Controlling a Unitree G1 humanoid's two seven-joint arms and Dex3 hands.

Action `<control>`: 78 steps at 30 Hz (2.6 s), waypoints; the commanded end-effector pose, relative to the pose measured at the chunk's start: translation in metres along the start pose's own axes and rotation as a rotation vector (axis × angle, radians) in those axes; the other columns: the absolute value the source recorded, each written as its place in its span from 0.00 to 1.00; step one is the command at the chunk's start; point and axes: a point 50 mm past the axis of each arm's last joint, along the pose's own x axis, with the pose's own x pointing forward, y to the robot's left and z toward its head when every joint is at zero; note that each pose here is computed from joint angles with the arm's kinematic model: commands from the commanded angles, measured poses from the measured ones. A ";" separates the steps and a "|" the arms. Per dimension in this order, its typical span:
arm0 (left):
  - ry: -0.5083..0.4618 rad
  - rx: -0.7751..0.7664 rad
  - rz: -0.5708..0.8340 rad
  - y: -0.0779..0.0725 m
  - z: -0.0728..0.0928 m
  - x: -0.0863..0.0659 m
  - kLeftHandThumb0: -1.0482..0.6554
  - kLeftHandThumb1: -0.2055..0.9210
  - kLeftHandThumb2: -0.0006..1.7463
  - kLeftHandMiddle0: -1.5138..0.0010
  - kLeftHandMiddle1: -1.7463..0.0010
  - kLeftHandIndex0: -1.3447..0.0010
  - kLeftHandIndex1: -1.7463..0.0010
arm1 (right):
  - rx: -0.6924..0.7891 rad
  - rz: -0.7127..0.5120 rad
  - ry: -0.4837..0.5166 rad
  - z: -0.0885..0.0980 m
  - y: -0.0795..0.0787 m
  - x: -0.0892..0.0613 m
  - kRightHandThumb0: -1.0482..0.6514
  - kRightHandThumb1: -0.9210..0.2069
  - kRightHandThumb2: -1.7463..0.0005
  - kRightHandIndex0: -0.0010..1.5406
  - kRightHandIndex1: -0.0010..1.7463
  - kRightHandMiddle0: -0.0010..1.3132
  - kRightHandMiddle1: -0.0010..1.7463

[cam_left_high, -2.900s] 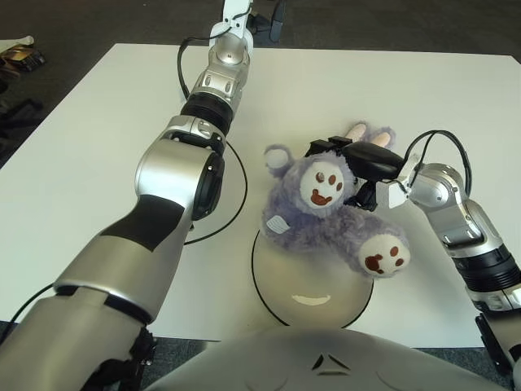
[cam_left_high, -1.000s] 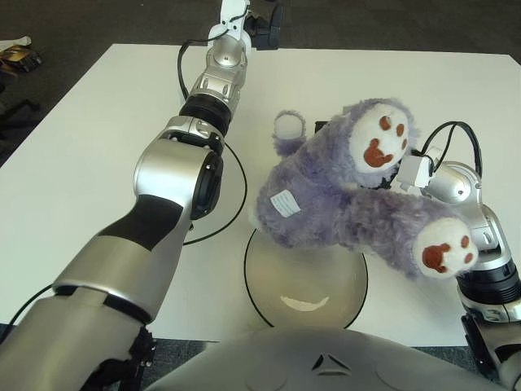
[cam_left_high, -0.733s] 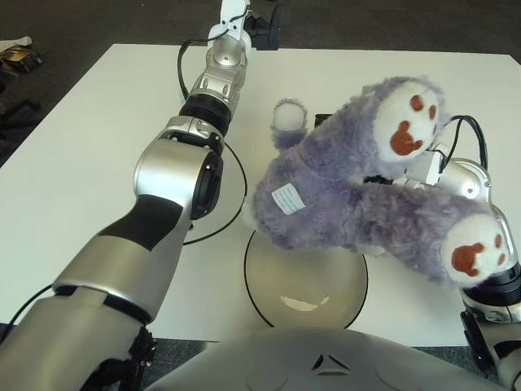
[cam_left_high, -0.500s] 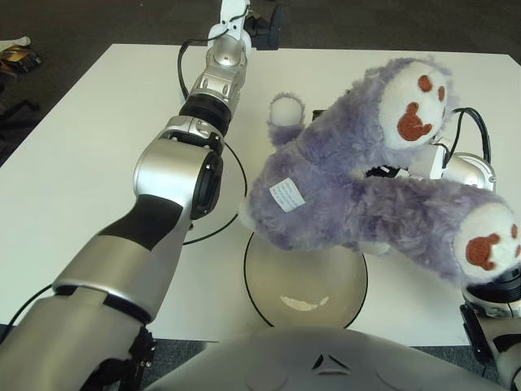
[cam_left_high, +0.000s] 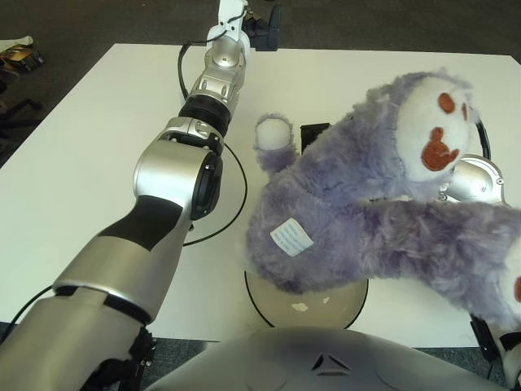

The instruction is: Put the doll into the plate.

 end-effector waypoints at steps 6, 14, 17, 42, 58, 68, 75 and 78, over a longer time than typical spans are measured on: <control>0.001 0.007 -0.002 0.000 -0.002 -0.001 0.61 0.33 0.85 0.53 0.00 0.64 0.01 | 0.035 -0.072 -0.130 0.004 0.033 0.004 0.62 0.81 0.06 0.56 0.93 0.48 1.00; 0.003 0.005 0.002 0.001 -0.003 -0.001 0.61 0.33 0.84 0.51 0.04 0.63 0.00 | -0.020 -0.115 -0.081 0.009 0.017 -0.010 0.62 0.80 0.05 0.53 0.99 0.48 1.00; 0.002 0.004 -0.001 0.001 -0.003 -0.001 0.61 0.32 0.85 0.51 0.03 0.62 0.00 | 0.012 -0.082 -0.095 0.008 0.019 -0.006 0.62 0.79 0.06 0.52 0.99 0.47 1.00; 0.005 0.042 0.011 0.001 -0.004 -0.001 0.61 0.29 0.88 0.51 0.00 0.59 0.02 | -0.057 0.081 -0.139 0.016 -0.002 0.000 0.62 0.81 0.11 0.53 1.00 0.63 0.80; 0.014 0.040 0.017 0.003 -0.002 0.000 0.61 0.34 0.85 0.53 0.00 0.63 0.02 | -0.057 0.081 -0.139 0.014 -0.003 0.003 0.62 0.81 0.11 0.53 1.00 0.63 0.79; 0.029 0.042 0.022 0.004 0.000 0.002 0.61 0.40 0.79 0.56 0.00 0.66 0.04 | -0.409 -0.019 -0.007 0.017 -0.022 -0.013 0.83 0.25 0.56 0.32 0.90 0.02 0.76; 0.044 0.032 0.023 0.004 0.001 0.003 0.61 0.46 0.76 0.59 0.00 0.71 0.02 | -0.415 -0.019 -0.013 0.015 -0.022 -0.012 0.83 0.21 0.61 0.31 0.89 0.00 0.75; 0.049 0.024 0.024 0.004 0.001 0.003 0.61 0.48 0.75 0.59 0.01 0.74 0.01 | -0.416 -0.019 -0.014 0.015 -0.022 -0.011 0.83 0.20 0.61 0.31 0.89 0.00 0.75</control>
